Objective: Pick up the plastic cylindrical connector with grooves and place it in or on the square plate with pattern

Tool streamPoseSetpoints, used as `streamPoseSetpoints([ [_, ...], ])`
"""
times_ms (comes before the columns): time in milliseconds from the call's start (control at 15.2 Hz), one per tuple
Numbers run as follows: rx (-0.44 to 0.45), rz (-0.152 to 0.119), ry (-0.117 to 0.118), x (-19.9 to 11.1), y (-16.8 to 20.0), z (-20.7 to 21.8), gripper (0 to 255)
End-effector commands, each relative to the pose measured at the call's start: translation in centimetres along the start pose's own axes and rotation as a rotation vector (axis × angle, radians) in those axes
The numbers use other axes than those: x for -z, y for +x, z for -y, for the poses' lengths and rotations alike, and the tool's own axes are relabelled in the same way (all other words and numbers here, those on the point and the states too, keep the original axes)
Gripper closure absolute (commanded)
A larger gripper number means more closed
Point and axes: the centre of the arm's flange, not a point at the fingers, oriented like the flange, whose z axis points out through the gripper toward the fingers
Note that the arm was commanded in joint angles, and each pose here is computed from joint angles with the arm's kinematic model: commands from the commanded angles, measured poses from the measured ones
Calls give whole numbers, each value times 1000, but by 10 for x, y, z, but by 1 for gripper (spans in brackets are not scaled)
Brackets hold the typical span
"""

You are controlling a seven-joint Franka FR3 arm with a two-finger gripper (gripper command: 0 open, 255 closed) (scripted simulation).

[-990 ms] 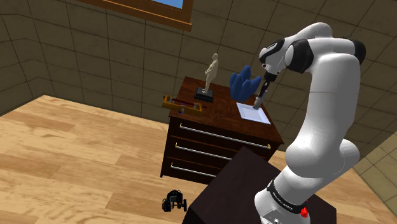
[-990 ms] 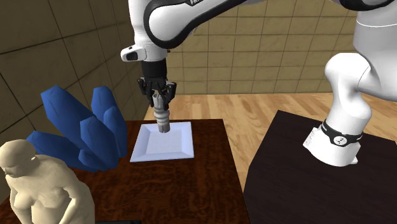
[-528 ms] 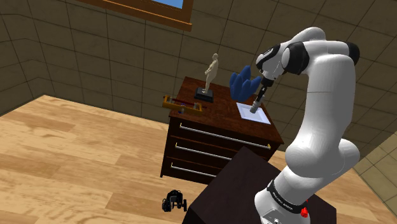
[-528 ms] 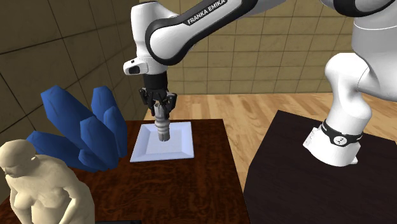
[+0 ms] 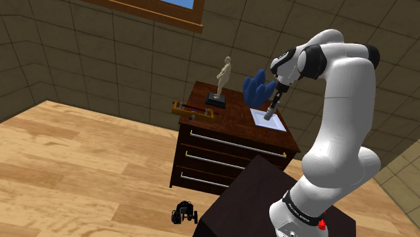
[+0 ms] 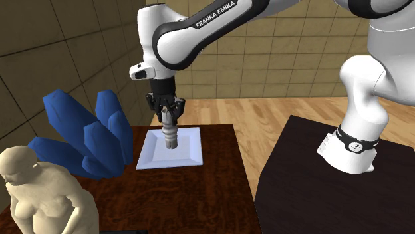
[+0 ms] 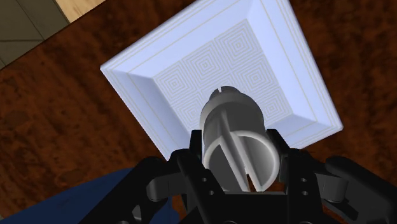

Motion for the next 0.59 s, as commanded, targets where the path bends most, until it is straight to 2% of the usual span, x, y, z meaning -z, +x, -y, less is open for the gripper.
streamPoseSetpoints([
  [0,0,0,0,0,0,0,0],
  [330,0,0,0,0,0,0,0],
  [528,0,0,0,40,0,0,0],
])
